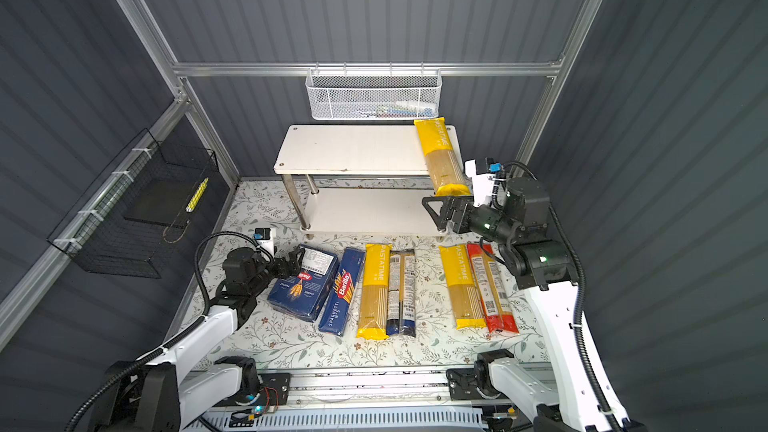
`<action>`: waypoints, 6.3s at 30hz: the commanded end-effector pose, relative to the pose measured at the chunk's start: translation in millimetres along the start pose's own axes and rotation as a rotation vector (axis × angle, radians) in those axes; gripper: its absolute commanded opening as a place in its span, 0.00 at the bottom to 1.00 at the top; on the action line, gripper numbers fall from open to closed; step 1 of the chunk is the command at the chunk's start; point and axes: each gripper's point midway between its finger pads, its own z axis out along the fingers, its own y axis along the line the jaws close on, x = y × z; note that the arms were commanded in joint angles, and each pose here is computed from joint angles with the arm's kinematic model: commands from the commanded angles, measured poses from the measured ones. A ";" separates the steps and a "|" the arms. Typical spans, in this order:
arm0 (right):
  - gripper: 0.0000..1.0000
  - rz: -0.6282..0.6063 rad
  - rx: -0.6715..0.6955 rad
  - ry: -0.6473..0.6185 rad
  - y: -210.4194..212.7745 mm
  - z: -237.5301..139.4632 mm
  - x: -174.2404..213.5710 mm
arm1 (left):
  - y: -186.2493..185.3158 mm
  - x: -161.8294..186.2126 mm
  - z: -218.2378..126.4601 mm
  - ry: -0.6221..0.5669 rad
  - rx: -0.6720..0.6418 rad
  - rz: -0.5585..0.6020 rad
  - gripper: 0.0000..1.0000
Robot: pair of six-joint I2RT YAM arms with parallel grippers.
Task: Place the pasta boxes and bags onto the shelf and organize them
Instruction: 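Open the right gripper and draw it back from the placed yellow bag, then move the right gripper over the second yellow PASTATIME bag on the table, then lower the right gripper onto the yellow PASTATIME bag's yellow end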
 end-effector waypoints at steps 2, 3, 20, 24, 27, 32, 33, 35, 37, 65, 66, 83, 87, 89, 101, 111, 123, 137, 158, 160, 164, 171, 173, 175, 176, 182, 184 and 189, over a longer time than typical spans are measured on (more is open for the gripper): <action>0.97 -0.044 -0.023 -0.034 10.6 -0.6 -15.6 | -2.1 -3.7 -2.0 -0.019 0.005 -0.007 0.99; 0.97 -0.044 -0.024 -0.032 10.1 1.3 -16.5 | -2.1 -4.4 -2.0 -0.021 0.005 -0.006 0.99; 0.97 -0.046 -0.053 0.025 10.5 40.0 -19.1 | -1.9 -4.8 -2.7 -0.025 0.004 -0.005 0.99; 0.97 -0.048 -0.055 0.029 10.7 47.7 -21.1 | -2.3 -5.1 -2.8 -0.026 0.005 -0.004 0.99; 0.97 -0.055 -0.054 0.031 10.5 53.0 -24.0 | -2.2 -4.2 -2.9 -0.024 0.005 -0.004 0.99; 0.97 -0.071 -0.041 0.022 10.9 54.7 -32.5 | -2.2 -4.4 -3.2 -0.026 0.005 -0.005 0.99; 0.97 -0.075 -0.036 0.016 11.1 53.9 -34.9 | -2.3 -4.9 -3.4 -0.028 0.005 -0.005 0.99; 0.98 -0.086 -0.023 0.010 10.9 52.2 -38.2 | -2.4 -5.1 -3.3 -0.028 0.006 -0.005 0.99; 0.98 -0.092 -0.020 0.014 11.9 51.5 -39.9 | -2.3 -4.2 -2.8 -0.025 0.006 -0.006 0.99; 0.98 -0.024 0.118 0.132 -0.9 -23.4 69.5 | -1.8 -4.7 -4.1 -0.030 0.002 -0.006 0.99; 0.98 -0.016 0.149 0.143 -8.9 -25.1 78.2 | -1.6 -5.2 -4.1 -0.031 0.000 -0.006 0.99; 0.99 0.201 0.724 0.113 -158.6 -28.6 181.1 | 0.0 -6.1 -7.8 -0.047 -0.012 -0.010 0.99; 0.99 0.208 0.782 0.146 -173.4 -25.1 192.9 | -1.8 -5.1 -4.9 -0.034 0.001 -0.007 0.99; 0.99 0.214 0.828 0.192 -181.8 -23.9 200.5 | -2.0 -4.9 -3.1 -0.027 0.004 -0.004 0.99; 0.99 0.170 0.884 0.360 -200.8 -5.9 217.5 | -2.8 -5.0 -4.0 -0.031 0.007 -0.003 0.99; 0.99 0.130 0.952 0.496 -218.5 1.8 223.1 | -3.0 -4.4 -2.2 -0.022 0.010 -0.003 0.99; 0.99 0.152 0.925 0.554 -229.3 18.0 232.5 | -2.9 -4.7 -1.4 -0.020 0.010 -0.003 0.99; 0.99 0.172 0.929 0.604 -238.5 20.5 249.1 | -3.0 -4.1 -0.8 -0.019 0.012 -0.003 0.99; 0.99 0.260 0.886 0.660 -244.6 36.1 267.1 | -3.5 -5.0 -2.4 -0.027 0.013 -0.004 0.99; 0.99 0.268 0.876 0.673 -244.2 37.7 269.7 | -3.4 -5.0 -2.5 -0.027 0.012 -0.003 0.99; 0.99 0.283 0.847 0.692 -242.7 41.6 273.1 | -3.4 -4.8 -2.3 -0.027 0.013 -0.004 0.99; 0.99 0.317 0.803 0.717 -239.1 46.6 282.5 | -3.2 -5.0 -2.1 -0.026 0.012 -0.005 0.99; 0.99 0.325 0.784 0.719 -237.0 48.1 285.6 | -3.2 -4.3 -2.1 -0.025 0.012 -0.004 0.99; 0.99 0.338 0.758 0.717 -233.3 50.1 288.3 | -3.3 -5.1 -2.1 -0.027 0.013 -0.004 0.99; 0.99 0.347 0.740 0.715 -230.7 51.6 289.2 | -3.5 -5.4 -2.2 -0.028 0.013 -0.003 0.99; 0.99 0.401 0.642 0.695 -217.2 60.7 295.2 | -3.3 -4.8 -1.6 -0.024 0.013 -0.005 0.99; 0.99 0.418 0.624 0.697 -214.7 61.5 299.7 | -3.3 -4.9 -1.5 -0.024 0.013 -0.004 0.99; 0.99 0.425 0.564 0.671 -203.6 64.8 303.3 | -3.2 -4.0 -1.5 -0.022 0.013 -0.005 0.99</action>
